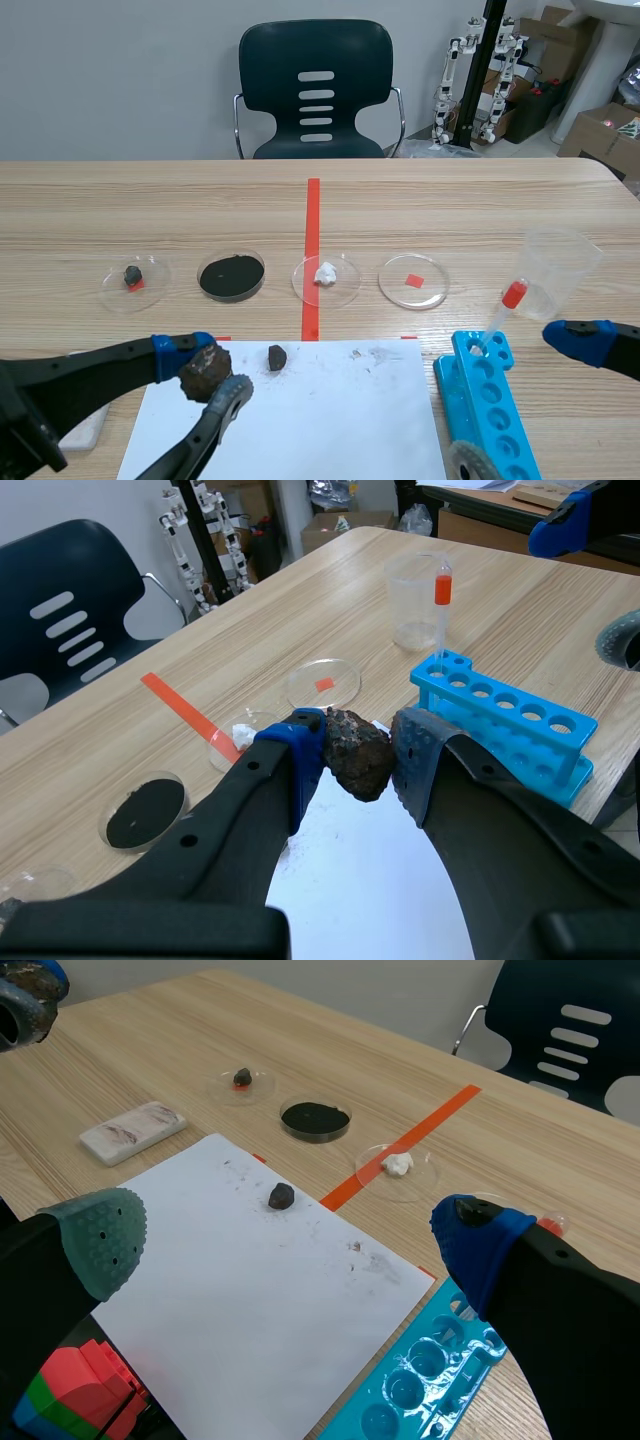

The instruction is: Put the right mineral back

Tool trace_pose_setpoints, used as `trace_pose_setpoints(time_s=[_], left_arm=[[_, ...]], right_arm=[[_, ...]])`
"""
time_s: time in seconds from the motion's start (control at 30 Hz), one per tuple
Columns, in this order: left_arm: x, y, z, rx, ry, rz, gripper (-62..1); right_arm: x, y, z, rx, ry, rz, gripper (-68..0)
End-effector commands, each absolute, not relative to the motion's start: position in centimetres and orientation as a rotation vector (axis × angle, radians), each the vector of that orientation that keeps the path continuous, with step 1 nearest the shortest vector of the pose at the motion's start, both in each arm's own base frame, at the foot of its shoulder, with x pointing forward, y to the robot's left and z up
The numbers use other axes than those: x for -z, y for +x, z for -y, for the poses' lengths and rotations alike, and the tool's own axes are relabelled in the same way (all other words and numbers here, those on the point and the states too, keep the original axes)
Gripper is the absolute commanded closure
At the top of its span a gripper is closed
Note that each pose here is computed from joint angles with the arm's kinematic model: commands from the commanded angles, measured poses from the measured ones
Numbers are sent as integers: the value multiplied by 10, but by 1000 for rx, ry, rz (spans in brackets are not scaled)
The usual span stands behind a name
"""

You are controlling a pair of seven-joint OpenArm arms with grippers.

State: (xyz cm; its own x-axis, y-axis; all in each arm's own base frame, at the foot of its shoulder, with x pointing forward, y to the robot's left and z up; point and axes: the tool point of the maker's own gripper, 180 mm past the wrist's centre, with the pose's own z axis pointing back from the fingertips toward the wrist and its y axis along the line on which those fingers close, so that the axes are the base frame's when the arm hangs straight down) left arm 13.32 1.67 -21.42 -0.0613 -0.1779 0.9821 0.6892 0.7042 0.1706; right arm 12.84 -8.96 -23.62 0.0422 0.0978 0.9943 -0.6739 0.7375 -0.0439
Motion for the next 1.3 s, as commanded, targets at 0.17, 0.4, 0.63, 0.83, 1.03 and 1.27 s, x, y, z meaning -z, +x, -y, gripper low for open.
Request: trace_pose_setpoints(time_s=[0.17, 0.4, 0.63, 0.83, 1.03, 1.27], left_arm=[[207, 134, -16, 734, -461, 1496, -100], [207, 134, -16, 734, -461, 1496, -100], [207, 134, -16, 734, -461, 1496, -100], [207, 134, -16, 734, -461, 1496, -100], [209, 133, -15, 735, -464, 1487, -101], [217, 134, -16, 741, -443, 1443, -100]], right_arm=[[225, 133, 86, -627, 524, 1458, -591], [225, 133, 86, -627, 524, 1458, -591], [225, 133, 86, -627, 524, 1458, -591], [225, 133, 86, -627, 524, 1458, -591], [225, 133, 86, -627, 524, 1458, -591], [225, 133, 86, -627, 524, 1459, -591]])
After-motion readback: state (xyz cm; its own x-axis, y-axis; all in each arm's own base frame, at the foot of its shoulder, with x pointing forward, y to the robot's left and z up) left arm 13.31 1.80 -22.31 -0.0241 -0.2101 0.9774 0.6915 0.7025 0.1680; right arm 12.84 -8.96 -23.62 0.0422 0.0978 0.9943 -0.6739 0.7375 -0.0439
